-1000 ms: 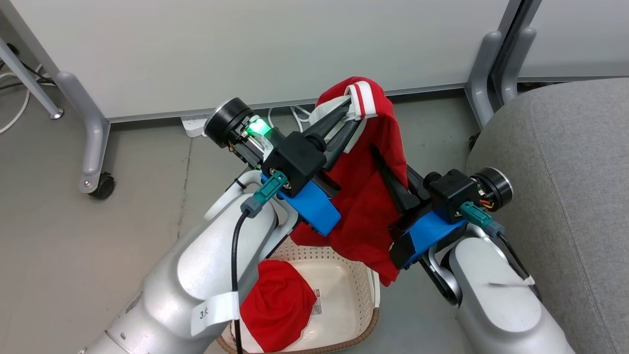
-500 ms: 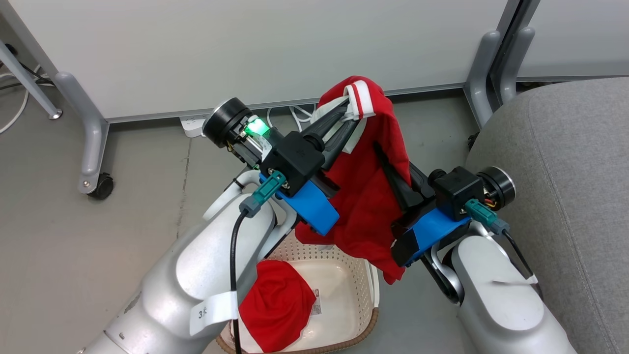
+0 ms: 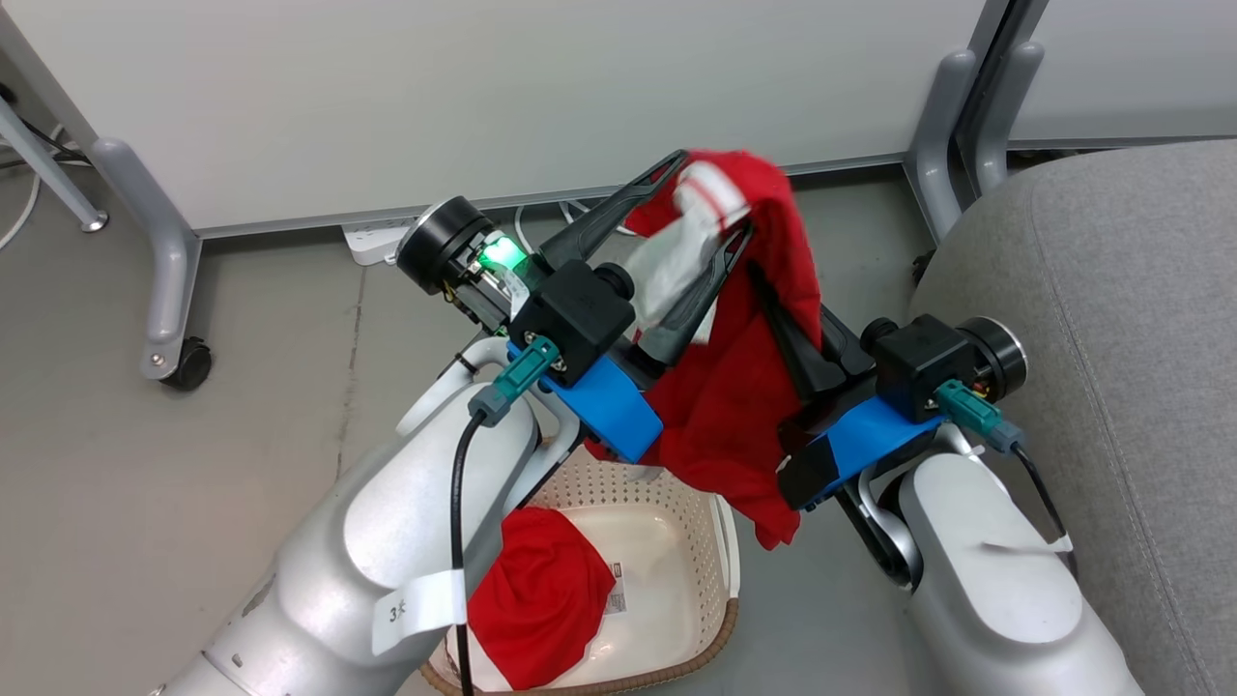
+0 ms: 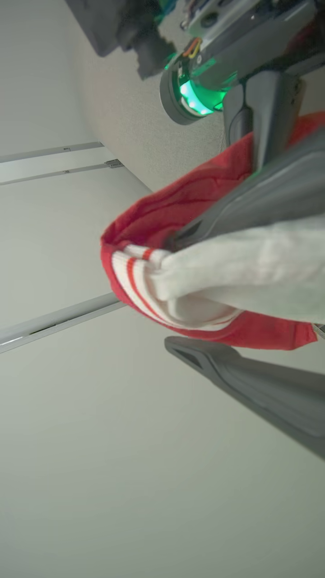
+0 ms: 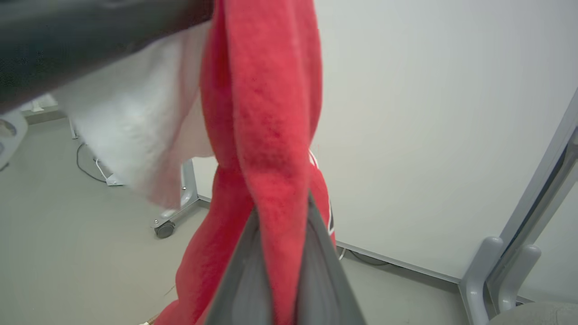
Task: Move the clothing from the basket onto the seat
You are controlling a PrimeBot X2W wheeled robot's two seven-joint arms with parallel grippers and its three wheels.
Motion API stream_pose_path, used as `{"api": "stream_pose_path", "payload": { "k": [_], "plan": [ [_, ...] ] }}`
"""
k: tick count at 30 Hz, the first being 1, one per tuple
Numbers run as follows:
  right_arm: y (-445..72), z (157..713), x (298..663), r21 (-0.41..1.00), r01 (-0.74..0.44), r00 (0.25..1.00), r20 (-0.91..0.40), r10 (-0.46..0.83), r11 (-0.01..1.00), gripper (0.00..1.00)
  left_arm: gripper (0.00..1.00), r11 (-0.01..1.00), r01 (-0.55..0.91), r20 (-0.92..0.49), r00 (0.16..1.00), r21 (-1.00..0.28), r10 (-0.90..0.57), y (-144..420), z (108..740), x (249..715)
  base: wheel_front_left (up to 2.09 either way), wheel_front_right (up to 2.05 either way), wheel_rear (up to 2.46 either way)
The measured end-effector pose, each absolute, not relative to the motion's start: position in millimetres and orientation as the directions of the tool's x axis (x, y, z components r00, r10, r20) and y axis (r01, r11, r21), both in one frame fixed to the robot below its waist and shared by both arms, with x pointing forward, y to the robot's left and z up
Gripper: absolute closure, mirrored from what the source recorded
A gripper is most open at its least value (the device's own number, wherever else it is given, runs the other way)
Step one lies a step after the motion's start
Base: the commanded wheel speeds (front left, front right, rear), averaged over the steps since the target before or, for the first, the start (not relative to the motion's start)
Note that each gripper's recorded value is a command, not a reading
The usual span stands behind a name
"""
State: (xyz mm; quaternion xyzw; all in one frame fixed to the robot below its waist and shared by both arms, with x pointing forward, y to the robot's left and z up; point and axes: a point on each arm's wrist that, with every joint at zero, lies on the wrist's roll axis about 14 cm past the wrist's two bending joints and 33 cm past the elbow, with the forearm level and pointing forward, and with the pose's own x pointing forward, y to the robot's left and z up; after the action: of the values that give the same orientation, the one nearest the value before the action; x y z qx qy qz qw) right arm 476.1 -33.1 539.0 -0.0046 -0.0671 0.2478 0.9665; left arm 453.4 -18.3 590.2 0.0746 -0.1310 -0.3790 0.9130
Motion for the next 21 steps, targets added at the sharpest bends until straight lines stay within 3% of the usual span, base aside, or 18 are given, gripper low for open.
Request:
{"api": "stream_pose_path", "payload": {
  "k": [10, 21],
  "plan": [
    [-68, 544, 490, -0.015, -0.387, 0.910, 0.155, 0.384, 0.922, 1.00, 0.00, 0.669, 0.713, 0.141, 0.655, 0.213, -0.743, -31, 568, 458, 0.00, 0.00, 0.00],
    [-167, 559, 495, 0.002, -0.128, 0.971, 0.205, 0.125, 0.992, 1.00, 0.00, 0.529, 0.829, 0.108, 0.517, 0.184, -0.849, -85, 541, 439, 0.00, 0.00, 0.00]
  ]
}}
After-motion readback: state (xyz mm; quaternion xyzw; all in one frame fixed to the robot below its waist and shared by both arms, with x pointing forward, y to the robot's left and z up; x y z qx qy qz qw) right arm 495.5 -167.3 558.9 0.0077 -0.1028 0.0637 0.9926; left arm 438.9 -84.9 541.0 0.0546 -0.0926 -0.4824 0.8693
